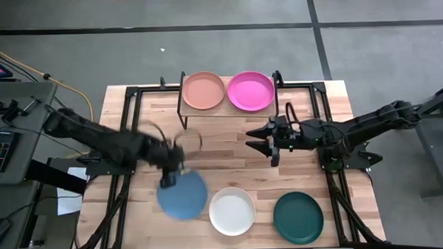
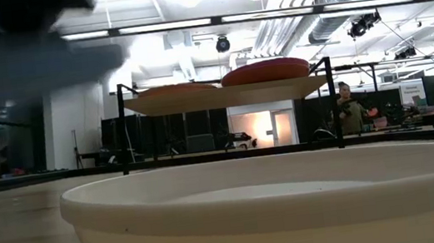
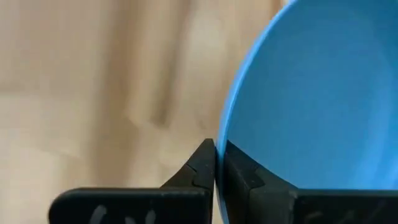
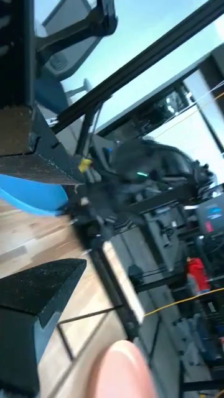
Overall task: Place and stack plates onto a shelf
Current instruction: Stack the blue plate on the pink plate
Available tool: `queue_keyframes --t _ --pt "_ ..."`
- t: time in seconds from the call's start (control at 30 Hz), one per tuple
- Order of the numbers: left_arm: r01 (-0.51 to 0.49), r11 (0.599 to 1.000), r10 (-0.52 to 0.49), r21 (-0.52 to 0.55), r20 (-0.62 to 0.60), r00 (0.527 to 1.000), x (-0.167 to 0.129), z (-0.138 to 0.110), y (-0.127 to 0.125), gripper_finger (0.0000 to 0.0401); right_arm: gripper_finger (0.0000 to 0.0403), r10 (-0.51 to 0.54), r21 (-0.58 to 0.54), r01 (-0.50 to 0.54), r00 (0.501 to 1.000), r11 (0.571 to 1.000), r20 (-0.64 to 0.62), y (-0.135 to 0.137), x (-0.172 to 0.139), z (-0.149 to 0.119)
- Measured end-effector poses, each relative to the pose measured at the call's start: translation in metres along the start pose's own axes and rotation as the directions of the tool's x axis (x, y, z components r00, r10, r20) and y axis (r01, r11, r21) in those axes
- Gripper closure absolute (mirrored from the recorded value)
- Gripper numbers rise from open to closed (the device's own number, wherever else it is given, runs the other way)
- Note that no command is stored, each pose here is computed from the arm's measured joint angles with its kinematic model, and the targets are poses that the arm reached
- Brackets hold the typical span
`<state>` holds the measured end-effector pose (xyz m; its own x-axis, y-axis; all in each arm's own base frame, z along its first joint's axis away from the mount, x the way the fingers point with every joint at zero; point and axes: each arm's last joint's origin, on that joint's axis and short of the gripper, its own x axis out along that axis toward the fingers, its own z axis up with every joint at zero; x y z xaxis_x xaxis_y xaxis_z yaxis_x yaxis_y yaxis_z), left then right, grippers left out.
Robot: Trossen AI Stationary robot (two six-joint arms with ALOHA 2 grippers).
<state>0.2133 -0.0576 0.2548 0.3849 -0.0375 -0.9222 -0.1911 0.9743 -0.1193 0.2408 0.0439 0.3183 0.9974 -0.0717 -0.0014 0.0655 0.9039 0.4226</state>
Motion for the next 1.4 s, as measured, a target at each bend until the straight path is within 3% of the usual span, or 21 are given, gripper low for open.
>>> queue_keyframes --t 0.13,0.27,0.4,0.47,0.7,0.93,1.03,1.17,1.4 --pt "-0.059 0.997 0.071 -0.057 0.245 0.967 -0.055 0.046 0.03 0.0399 0.0215 0.02 -0.003 -0.02 0.999 1.0 0.044 0.002 -0.008 0.01" --pt "-0.163 0.977 0.207 -0.138 0.427 0.88 -0.098 0.092 0.069 0.04 0.0215 0.038 0.007 -0.039 0.996 0.999 0.086 0.004 -0.013 0.017" --pt "-0.235 0.932 0.351 -0.277 0.518 0.78 -0.123 0.137 0.119 0.04 0.0215 0.056 -0.012 -0.055 0.99 0.998 0.129 0.005 -0.014 0.021" --pt "-0.232 0.914 0.384 -0.333 0.525 0.76 -0.124 0.156 0.143 0.04 0.0215 0.063 -0.016 -0.061 0.987 0.998 0.145 0.006 -0.014 0.023" --pt "-0.126 0.893 0.35 -0.431 0.492 0.797 -0.09 0.21 0.205 0.04 0.0215 0.066 -0.035 -0.061 0.986 0.998 0.151 0.006 -0.014 0.024" --pt "0.045 0.852 0.265 -0.522 0.503 0.823 -0.04 0.241 0.234 0.04 0.0215 0.065 -0.035 -0.061 0.987 0.998 0.15 0.006 -0.014 0.023" --pt "0.109 0.827 0.226 -0.551 0.505 0.833 -0.025 0.246 0.24 0.0399 0.0215 0.065 -0.036 -0.06 0.987 0.998 0.15 0.006 -0.014 0.023" --pt "0.121 0.814 0.214 -0.568 0.486 0.847 -0.015 0.246 0.244 0.0393 0.0215 0.064 -0.036 -0.059 0.987 0.998 0.147 0.006 -0.014 0.023" --pt "0.113 0.819 0.228 -0.562 0.5 0.836 -0.027 0.242 0.247 0.0391 0.0215 0.054 -0.042 -0.049 0.991 0.998 0.124 0.005 -0.014 0.021"
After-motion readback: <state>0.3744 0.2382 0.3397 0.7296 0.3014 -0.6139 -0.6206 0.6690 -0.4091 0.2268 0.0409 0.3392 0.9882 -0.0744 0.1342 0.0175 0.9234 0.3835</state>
